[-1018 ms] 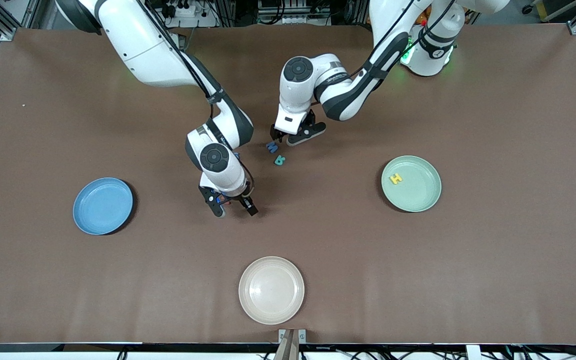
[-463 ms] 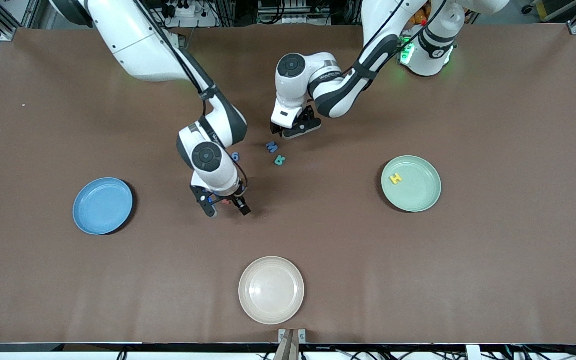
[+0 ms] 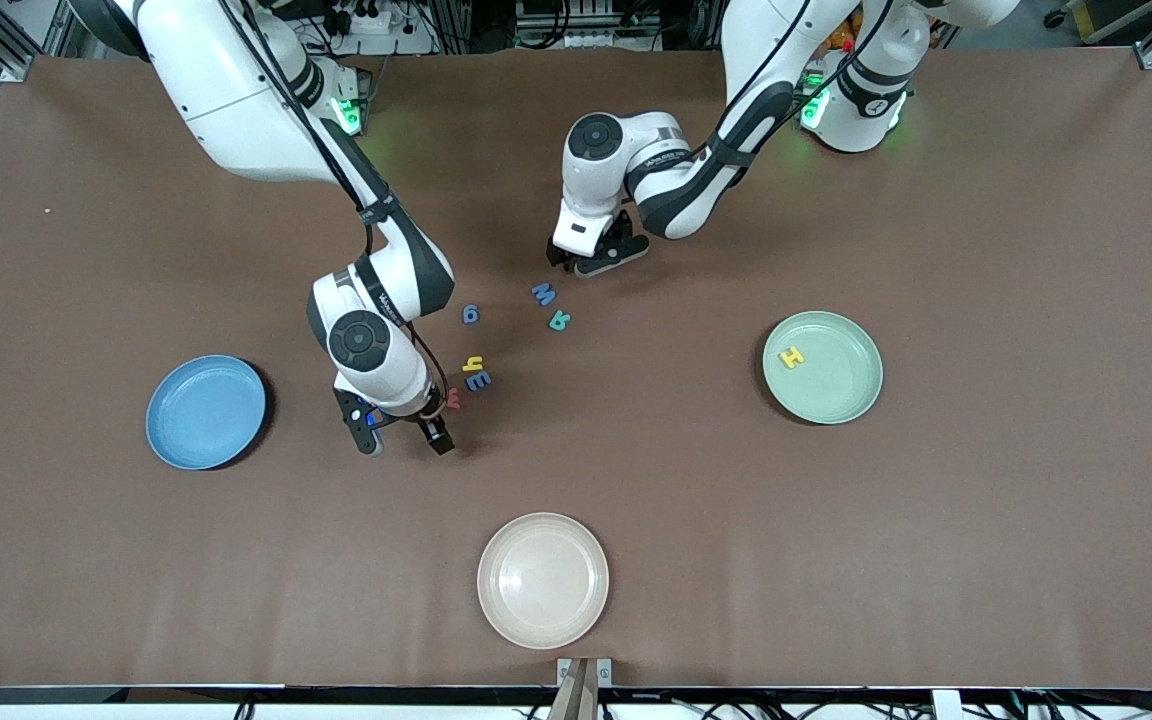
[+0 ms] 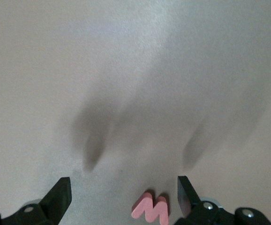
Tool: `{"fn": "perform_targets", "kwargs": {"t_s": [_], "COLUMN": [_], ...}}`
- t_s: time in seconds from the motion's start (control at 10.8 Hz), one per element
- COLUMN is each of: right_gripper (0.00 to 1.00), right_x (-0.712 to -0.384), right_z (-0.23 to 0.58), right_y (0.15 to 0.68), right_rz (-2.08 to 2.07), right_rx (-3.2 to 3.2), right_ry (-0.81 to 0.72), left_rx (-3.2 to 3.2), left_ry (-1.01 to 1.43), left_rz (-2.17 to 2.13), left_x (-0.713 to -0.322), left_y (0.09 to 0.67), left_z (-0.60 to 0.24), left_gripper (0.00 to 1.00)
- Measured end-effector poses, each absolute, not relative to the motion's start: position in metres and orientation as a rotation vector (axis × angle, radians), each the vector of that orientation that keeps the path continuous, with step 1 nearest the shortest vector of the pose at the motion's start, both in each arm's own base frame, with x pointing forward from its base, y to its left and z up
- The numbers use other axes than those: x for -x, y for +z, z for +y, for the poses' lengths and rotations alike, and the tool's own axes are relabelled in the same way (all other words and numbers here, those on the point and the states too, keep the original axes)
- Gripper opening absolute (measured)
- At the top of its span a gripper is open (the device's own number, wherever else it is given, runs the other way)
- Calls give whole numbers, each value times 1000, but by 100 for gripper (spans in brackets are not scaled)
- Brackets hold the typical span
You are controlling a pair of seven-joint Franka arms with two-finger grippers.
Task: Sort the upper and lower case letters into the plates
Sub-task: 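Move the left gripper to the pink q while the right gripper lowers, then grasp the q with the left gripper while the right gripper grasps the M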
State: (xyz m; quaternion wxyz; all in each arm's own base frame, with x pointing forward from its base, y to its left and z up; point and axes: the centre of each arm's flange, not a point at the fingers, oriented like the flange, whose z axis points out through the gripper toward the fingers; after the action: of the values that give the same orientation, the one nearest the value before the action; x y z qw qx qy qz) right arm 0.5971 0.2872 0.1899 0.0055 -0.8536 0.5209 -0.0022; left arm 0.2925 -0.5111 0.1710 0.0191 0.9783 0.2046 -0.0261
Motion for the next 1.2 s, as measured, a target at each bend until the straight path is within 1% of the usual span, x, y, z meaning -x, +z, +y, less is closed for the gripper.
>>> {"fn": "perform_targets", "kwargs": {"t_s": [0.37,0.46,0.56,0.65,0.74,0.83,0.93,1.02,1.2], "right_gripper": [100,100,100,100,100,100,100,100,100], "right_x": [-581,-578,-577,-577,-577,-577,-577,-578,-577], "right_z": [303,307,310,310,309,309,309,309,308], "right_y": [179,178,178,178,178,178,178,178,177], "right_rz": [1710,1717,1720,1719,1720,1721,1723,1723,1742], "right_rx": [2645,2639,2632,2628,2625,2624,2623,2622,2612], "right_ry": [15,15,12,9,6,5,5,4,6], "left_rx": [-3037,-3041,-3044,-3044,-3044,-3043,-3043,-3041,-3026], "left_ry": [-84,-73,-51,-31,-20,-18,-18,-18,-18], "left_rz": [658,648,642,649,650,653,653,659,690], "left_x": [-293,-292,-292,-292,-291,-291,-291,-291,-292], "left_y": [169,168,168,168,168,168,168,168,169], "left_z": [-508,-508,-508,-508,-508,-508,-508,-508,-509], "left_gripper": [100,98,95,81,75,75,67,68,68]}}
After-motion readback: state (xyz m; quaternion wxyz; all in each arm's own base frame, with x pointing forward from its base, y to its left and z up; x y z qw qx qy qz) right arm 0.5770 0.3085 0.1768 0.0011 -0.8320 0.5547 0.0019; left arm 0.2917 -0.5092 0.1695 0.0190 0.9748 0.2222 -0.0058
